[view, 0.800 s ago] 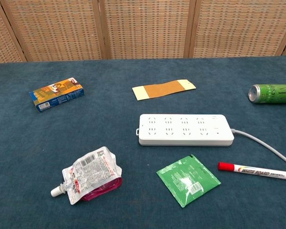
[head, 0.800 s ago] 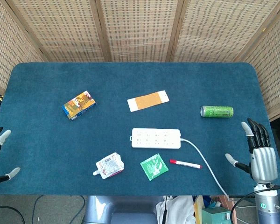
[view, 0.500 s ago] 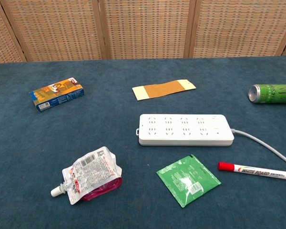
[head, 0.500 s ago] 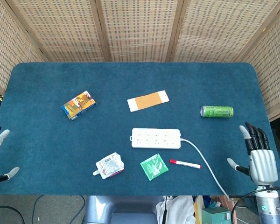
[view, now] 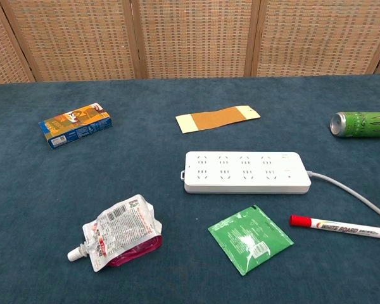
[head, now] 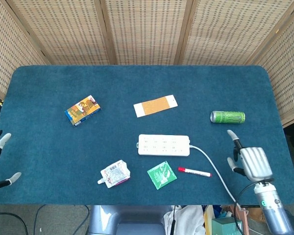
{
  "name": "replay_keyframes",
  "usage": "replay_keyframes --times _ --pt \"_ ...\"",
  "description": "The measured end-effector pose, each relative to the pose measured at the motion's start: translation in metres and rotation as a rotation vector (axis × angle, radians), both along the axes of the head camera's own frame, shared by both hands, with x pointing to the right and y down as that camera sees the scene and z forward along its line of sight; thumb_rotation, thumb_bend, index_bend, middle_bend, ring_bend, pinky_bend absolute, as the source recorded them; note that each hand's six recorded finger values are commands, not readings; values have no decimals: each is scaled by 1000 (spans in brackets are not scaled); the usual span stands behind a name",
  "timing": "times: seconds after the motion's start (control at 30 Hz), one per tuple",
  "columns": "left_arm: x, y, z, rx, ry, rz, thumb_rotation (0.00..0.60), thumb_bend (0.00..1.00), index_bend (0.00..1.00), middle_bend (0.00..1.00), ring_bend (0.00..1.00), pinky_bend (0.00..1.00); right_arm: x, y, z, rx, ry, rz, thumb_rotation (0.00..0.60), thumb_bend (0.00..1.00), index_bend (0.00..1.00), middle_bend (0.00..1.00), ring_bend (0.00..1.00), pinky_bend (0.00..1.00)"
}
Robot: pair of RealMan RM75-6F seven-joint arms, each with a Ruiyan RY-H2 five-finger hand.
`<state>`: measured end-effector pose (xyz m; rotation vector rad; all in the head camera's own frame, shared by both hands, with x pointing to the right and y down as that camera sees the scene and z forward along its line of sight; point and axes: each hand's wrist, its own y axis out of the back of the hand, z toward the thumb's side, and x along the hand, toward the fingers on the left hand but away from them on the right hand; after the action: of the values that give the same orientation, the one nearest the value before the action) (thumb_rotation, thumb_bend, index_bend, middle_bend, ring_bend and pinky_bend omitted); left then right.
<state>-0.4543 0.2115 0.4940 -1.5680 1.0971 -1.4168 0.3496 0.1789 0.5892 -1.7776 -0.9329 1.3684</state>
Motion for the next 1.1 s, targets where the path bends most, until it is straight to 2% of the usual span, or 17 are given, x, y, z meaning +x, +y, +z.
replay_keyframes --times 0.2,0.43,1.1 --pt "1 -4 5 -11 -15 -12 600 0 0 0 0 0 -39 -19 48 -154 -20 -122 600 873 158 914 998 1000" --pt "-2 -7 6 -11 -15 -27 600 0 0 0 0 0 -69 -25 80 -241 -23 -147 600 875 217 914 998 1000" --pt "-4 -8 6 -16 -11 -33 600 0 0 0 0 0 -95 -18 109 -306 18 -167 600 875 225 914 998 1000"
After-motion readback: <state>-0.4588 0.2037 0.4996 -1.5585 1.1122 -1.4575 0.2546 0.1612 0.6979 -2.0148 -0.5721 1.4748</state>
